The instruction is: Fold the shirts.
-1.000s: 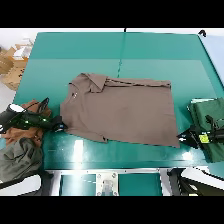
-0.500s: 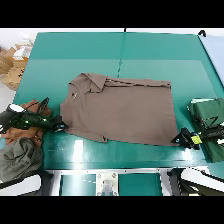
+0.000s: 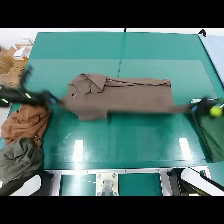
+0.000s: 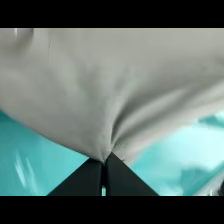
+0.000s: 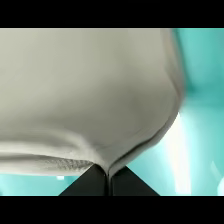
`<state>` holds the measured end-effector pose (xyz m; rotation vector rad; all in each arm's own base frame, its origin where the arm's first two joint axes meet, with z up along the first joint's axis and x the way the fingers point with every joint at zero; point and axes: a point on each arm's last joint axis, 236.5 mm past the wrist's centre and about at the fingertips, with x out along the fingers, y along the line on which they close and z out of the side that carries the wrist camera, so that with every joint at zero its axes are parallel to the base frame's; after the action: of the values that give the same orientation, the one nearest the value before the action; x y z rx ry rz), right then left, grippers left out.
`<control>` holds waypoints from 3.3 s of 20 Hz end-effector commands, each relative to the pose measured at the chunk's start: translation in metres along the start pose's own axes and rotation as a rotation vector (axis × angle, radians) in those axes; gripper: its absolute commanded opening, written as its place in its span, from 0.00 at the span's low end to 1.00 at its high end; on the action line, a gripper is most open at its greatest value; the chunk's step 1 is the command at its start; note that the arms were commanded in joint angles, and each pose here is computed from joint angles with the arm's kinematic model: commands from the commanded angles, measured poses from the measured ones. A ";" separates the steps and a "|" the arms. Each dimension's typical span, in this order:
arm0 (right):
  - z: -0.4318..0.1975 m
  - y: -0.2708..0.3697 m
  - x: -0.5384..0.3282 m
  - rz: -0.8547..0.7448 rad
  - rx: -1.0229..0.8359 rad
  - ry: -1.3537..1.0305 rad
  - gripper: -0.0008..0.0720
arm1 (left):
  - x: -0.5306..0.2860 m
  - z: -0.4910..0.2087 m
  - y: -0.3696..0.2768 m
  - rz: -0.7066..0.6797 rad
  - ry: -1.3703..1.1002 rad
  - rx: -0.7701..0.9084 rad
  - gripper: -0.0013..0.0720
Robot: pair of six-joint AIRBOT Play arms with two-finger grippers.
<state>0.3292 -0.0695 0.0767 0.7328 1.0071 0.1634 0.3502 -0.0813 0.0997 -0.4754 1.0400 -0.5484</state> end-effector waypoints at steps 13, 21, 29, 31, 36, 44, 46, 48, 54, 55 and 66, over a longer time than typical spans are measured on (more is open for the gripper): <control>0.040 0.339 -0.360 0.035 -0.651 -1.189 0.03 | -0.358 0.055 -0.308 0.258 -0.961 0.713 0.05; 0.085 0.193 -0.162 0.144 -0.367 -0.739 0.03 | -0.163 0.096 -0.152 0.039 -0.481 0.315 0.05; 0.123 0.010 0.117 0.002 -0.001 -0.398 0.03 | 0.075 0.147 0.041 0.076 -0.364 -0.039 0.05; 0.149 -0.009 0.156 0.016 0.037 -0.354 0.03 | 0.103 0.164 0.066 0.078 -0.352 -0.073 0.05; 0.197 -0.010 0.208 0.138 0.094 -0.282 0.03 | 0.129 0.201 0.090 0.073 -0.384 -0.078 0.05; 0.128 -0.049 0.200 -0.003 0.002 0.048 0.03 | 0.139 0.127 0.105 0.131 -0.050 0.036 0.05; 0.101 -0.074 0.187 -0.123 -0.012 0.156 0.03 | 0.140 0.101 0.105 0.126 0.054 0.023 0.05; 0.085 -0.078 0.175 -0.165 -0.015 0.211 0.03 | 0.137 0.081 0.111 0.155 0.141 0.014 0.05; 0.050 -0.076 0.170 -0.156 0.014 0.324 0.03 | 0.134 0.059 0.116 0.178 0.229 -0.021 0.05; 0.046 -0.077 0.171 -0.158 0.029 0.333 0.03 | 0.134 0.058 0.115 0.177 0.232 -0.029 0.05; 0.017 -0.073 0.160 -0.140 0.084 0.457 0.33 | 0.142 0.011 0.105 0.104 0.361 -0.184 0.75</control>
<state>0.4274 -0.0645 -0.0808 0.6947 1.4527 0.1572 0.4466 -0.0787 -0.0575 -0.4320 1.4230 -0.4329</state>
